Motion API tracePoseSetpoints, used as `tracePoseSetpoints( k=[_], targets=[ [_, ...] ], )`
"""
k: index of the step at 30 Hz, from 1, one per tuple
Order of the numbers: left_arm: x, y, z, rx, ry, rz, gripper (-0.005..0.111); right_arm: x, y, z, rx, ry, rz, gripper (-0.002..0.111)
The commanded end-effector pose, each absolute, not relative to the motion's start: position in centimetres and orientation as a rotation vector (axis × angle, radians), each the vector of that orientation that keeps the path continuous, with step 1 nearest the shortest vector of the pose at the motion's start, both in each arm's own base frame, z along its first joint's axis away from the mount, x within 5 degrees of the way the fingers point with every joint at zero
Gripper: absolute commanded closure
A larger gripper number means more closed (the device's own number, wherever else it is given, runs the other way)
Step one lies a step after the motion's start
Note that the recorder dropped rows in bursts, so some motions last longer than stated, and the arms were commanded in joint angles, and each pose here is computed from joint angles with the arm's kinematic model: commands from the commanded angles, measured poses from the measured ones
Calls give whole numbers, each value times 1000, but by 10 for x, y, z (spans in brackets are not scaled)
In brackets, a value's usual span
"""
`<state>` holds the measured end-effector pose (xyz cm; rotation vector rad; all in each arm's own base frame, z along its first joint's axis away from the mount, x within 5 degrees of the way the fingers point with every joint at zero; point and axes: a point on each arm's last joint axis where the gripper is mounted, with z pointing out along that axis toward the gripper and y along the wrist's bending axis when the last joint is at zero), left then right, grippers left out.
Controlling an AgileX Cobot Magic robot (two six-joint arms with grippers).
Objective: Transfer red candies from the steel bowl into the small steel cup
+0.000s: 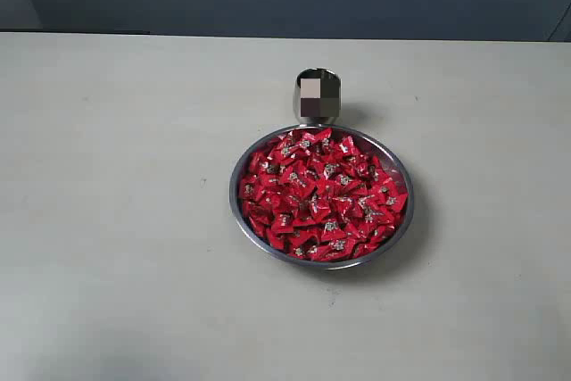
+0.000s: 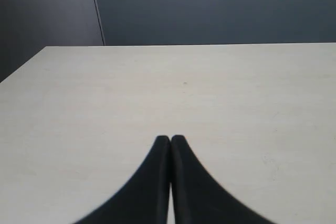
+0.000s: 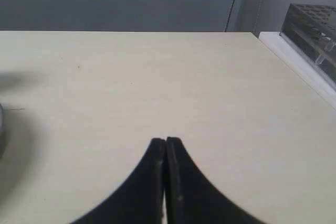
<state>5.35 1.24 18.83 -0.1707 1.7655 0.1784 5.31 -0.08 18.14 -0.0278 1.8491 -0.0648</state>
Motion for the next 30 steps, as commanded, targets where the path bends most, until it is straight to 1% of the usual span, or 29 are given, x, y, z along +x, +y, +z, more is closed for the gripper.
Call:
tracePoseSetpoints(
  k=[1,4,10,15,22,30],
  targets=[
    [53,12,187,-173,1763,178,106,53,-1,181,-29,1846,-72,109],
    [53,12,187,-173,1763,178,106,53,-1,181,-36,1846,-83,109],
    [53,12,187,-173,1763,178,106,53,-5,181,-99,1845,-184,109],
    [53,12,187,-173,1763,178,106,56,-4,195,-96,1688,-188,109],
    [53,12,187,-173,1763,178,106,56,-3,216,12,1453,-85,109],
    [53,12,187,-173,1763,178,106,55,-4,219,44,1418,-58,109]
  ],
)
